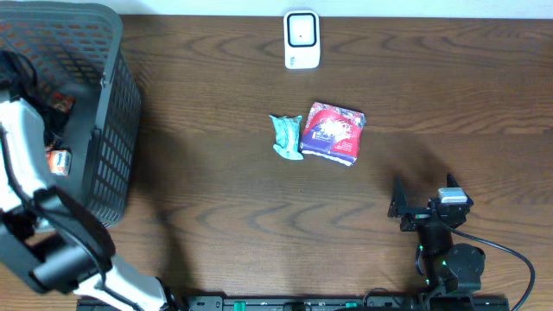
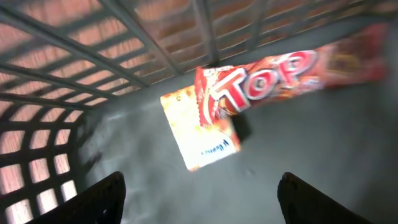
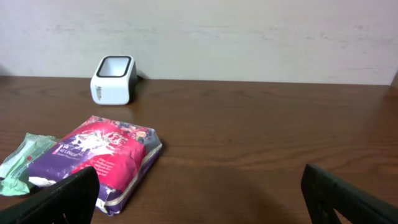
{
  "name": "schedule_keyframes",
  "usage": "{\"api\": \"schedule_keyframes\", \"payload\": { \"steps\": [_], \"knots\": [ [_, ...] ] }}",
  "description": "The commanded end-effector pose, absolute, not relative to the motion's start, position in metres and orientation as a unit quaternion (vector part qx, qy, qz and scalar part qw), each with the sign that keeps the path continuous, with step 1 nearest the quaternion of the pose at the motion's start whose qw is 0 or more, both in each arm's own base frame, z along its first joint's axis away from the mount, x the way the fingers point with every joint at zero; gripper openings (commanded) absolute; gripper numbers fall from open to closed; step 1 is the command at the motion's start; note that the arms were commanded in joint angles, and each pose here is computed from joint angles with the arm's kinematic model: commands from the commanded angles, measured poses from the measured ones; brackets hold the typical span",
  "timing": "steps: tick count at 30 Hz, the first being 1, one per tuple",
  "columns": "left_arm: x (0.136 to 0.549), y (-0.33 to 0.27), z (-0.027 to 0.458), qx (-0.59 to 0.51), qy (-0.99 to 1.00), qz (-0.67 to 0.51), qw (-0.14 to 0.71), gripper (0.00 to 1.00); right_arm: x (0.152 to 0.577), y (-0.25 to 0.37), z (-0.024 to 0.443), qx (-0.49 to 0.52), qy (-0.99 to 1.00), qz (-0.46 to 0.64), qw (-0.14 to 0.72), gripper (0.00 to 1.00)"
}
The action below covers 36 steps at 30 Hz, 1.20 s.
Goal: Scan the item barcode
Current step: 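Reach the left gripper into the basket and grasp the orange candy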
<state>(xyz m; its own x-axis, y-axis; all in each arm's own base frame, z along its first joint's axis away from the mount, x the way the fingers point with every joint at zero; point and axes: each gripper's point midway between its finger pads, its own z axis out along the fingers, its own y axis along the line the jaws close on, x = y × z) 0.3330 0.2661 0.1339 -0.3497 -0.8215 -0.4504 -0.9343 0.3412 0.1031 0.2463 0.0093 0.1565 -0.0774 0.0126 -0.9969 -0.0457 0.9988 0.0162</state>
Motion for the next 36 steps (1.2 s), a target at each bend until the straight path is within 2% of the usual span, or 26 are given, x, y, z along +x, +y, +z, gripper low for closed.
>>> {"api": "schedule_keyframes", "payload": {
  "steps": [1, 8, 10, 13, 14, 15, 16, 19, 23, 26, 31, 36],
  "knots": [
    [0.326, 0.281, 0.110, -0.571, 0.778, 0.221, 0.140, 0.78, 0.246, 0.008, 0.156, -0.013, 0.734, 0.018, 0.679, 0.99],
    [0.334, 0.285, 0.046, -0.565, 0.789, 0.223, 0.094, 0.78, 0.246, 0.008, 0.156, -0.013, 0.734, 0.018, 0.679, 0.99],
    [0.332, 0.284, 0.030, -0.562, 0.792, 0.224, 0.076, 0.74, 0.246, 0.008, 0.156, -0.013, 0.734, 0.018, 0.679, 0.99],
    [0.329, 0.281, 0.014, -0.559, 0.796, 0.225, 0.056, 0.53, 0.246, 0.008, 0.156, -0.013, 0.734, 0.018, 0.679, 0.99],
    [0.329, 0.281, 0.013, -0.558, 0.797, 0.224, 0.054, 0.38, 0.246, 0.008, 0.156, -0.013, 0.734, 0.018, 0.679, 0.99],
    [0.328, 0.281, 0.013, -0.558, 0.797, 0.224, 0.053, 0.19, 0.246, 0.008, 0.156, -0.013, 0.734, 0.018, 0.679, 0.99],
    [0.328, 0.280, 0.014, -0.558, 0.797, 0.223, 0.053, 0.07, 0.246, 0.008, 0.156, -0.013, 0.734, 0.018, 0.679, 0.99],
    [0.328, 0.277, 0.025, -0.559, 0.798, 0.216, 0.055, 0.07, 0.246, 0.008, 0.156, -0.013, 0.734, 0.018, 0.679, 0.99],
    [0.335, 0.264, 0.059, -0.567, 0.803, 0.166, 0.082, 0.07, 0.246, 0.008, 0.156, -0.013, 0.734, 0.018, 0.679, 0.99],
    [0.348, 0.250, 0.110, -0.570, 0.802, 0.106, 0.144, 0.07, 0.246, 0.008, 0.156, -0.013, 0.734, 0.018, 0.679, 0.99],
    [0.354, 0.215, 0.229, -0.545, 0.786, -0.002, 0.291, 0.08, 0.246, 0.008, 0.156, -0.013, 0.734, 0.018, 0.679, 0.99],
    [0.350, 0.141, 0.340, -0.447, 0.775, -0.147, 0.422, 0.07, 0.246, 0.008, 0.156, -0.013, 0.734, 0.018, 0.679, 0.99]
  ]
}}
